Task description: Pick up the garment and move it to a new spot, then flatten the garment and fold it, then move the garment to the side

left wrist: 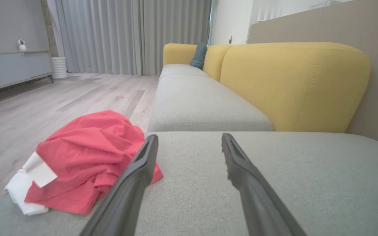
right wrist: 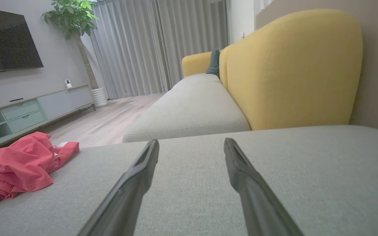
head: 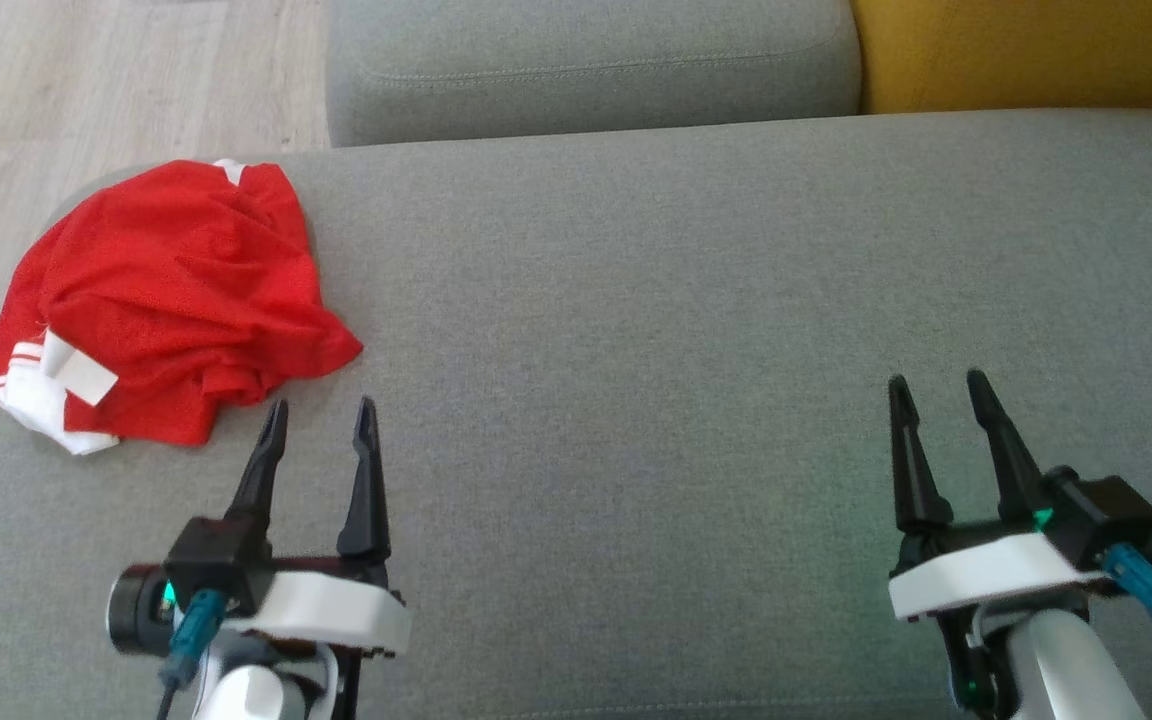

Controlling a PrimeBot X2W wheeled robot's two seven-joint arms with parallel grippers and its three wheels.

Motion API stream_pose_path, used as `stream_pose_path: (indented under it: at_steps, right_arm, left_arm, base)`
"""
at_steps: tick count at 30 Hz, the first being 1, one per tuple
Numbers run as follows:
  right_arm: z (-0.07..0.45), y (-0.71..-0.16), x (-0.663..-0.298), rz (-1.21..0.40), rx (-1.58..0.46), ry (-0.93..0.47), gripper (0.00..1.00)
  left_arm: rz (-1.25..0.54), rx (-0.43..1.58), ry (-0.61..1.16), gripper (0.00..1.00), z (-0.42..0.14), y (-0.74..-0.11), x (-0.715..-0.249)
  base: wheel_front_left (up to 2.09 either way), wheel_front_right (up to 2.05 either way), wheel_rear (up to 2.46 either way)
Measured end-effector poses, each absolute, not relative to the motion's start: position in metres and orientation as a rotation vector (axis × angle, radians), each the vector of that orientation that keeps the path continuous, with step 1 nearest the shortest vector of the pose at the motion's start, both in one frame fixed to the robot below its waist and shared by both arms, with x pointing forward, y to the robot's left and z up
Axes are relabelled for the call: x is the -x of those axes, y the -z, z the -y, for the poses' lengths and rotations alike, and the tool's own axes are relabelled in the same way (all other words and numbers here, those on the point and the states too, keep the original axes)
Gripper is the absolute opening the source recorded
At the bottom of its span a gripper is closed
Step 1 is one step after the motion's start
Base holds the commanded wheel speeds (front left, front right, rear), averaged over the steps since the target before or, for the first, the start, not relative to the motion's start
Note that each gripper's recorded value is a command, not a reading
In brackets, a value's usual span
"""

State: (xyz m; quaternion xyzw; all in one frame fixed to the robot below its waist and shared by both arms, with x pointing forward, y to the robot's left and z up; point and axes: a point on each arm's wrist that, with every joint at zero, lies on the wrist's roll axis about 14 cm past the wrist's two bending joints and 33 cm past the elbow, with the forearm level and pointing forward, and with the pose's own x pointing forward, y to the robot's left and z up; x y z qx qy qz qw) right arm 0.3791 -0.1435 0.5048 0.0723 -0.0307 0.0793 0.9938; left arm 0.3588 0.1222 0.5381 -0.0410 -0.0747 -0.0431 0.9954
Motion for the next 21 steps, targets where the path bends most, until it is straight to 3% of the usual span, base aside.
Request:
stream_pose_path:
  at_steps: [21]
  right_arm:
    - [0.15, -0.489, -0.377, 0.011, -0.21, -0.127, 1.0]
  left_arm:
    - [0.095, 0.103, 0.101, 1.0, -0.129, -0.516, -0.362]
  base:
    - [0.0, 0.0, 0.0]
